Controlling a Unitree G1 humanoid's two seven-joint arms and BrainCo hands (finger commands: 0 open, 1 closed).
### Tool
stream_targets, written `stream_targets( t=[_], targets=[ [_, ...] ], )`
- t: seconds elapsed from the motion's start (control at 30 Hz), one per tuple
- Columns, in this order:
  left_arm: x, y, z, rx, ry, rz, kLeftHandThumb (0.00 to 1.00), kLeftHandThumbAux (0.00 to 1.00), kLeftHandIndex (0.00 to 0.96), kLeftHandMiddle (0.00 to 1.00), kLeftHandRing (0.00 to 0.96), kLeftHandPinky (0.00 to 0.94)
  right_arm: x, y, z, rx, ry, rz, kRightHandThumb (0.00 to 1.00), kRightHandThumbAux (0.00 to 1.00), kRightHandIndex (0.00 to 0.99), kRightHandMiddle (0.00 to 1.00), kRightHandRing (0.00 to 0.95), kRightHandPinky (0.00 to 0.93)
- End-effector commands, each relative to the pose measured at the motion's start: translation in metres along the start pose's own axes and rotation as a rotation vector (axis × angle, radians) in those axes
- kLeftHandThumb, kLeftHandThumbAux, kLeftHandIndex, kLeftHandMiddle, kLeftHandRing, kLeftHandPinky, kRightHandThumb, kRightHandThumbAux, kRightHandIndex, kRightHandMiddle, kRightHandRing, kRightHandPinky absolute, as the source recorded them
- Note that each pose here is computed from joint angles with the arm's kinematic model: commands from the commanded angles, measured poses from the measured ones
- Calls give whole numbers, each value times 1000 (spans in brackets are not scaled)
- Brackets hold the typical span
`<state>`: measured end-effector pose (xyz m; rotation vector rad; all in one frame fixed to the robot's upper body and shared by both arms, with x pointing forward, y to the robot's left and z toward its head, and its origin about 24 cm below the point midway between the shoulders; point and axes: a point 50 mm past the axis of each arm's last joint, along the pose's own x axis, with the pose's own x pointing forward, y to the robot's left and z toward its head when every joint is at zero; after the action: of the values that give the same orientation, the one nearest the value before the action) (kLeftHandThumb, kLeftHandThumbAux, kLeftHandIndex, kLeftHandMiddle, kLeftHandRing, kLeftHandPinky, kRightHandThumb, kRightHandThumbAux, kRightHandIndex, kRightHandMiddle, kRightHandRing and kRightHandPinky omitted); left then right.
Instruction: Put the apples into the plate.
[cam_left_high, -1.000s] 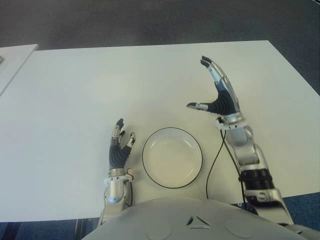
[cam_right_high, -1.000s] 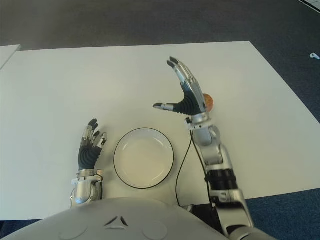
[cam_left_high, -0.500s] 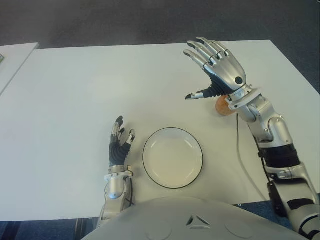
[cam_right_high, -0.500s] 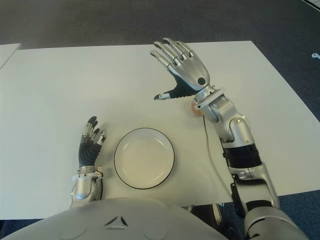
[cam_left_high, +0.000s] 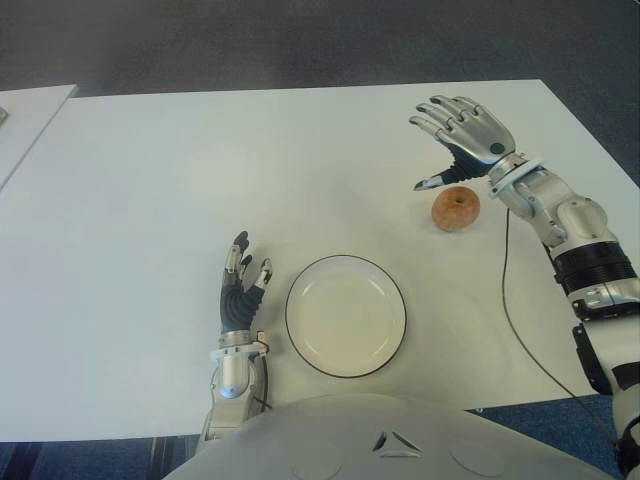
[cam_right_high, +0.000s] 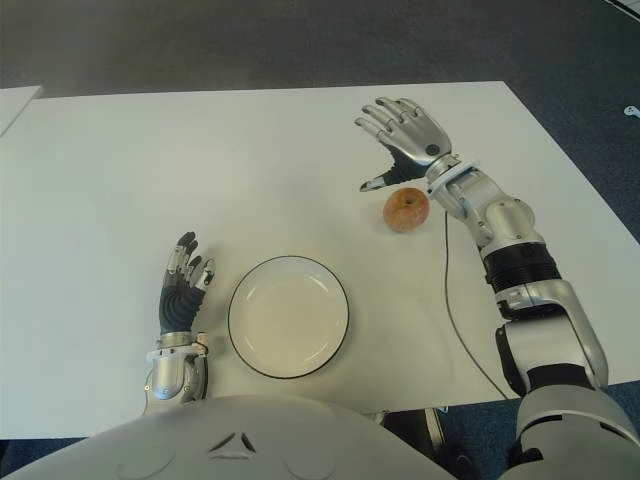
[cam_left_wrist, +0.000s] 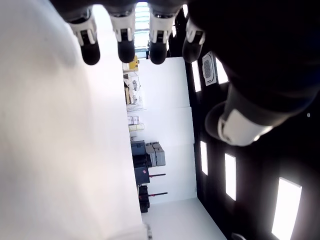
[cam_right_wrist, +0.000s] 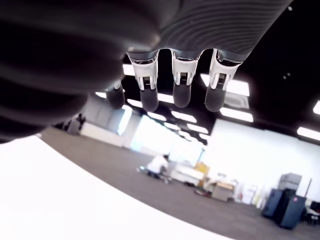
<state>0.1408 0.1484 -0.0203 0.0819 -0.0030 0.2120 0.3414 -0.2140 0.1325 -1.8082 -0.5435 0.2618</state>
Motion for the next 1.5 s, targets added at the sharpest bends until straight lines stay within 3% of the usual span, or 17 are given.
stream_targets(
  t=[0.03,0.47,0.83,1.5],
  targets=[
    [-5,1,-6,26,55,12,109,624,54,42,41,63,-1,13,-6,101,41,62,232,265,1,0,0,0],
    [-10,2,-6,40,61,13,113,618,57,49,47,65,-11,38,-20,124,93,171,219,205,0,0,0,0],
    [-12,5,-5,37,72,9,112,626,58,52,44,50,-18,46,-23,113,93,217,220,223,0,0,0,0],
    [-13,5,-6,1,76,-35,146,629,63,50,46,60,-32,57,-4,135,38,217,219,234,0,0,0,0]
  ],
)
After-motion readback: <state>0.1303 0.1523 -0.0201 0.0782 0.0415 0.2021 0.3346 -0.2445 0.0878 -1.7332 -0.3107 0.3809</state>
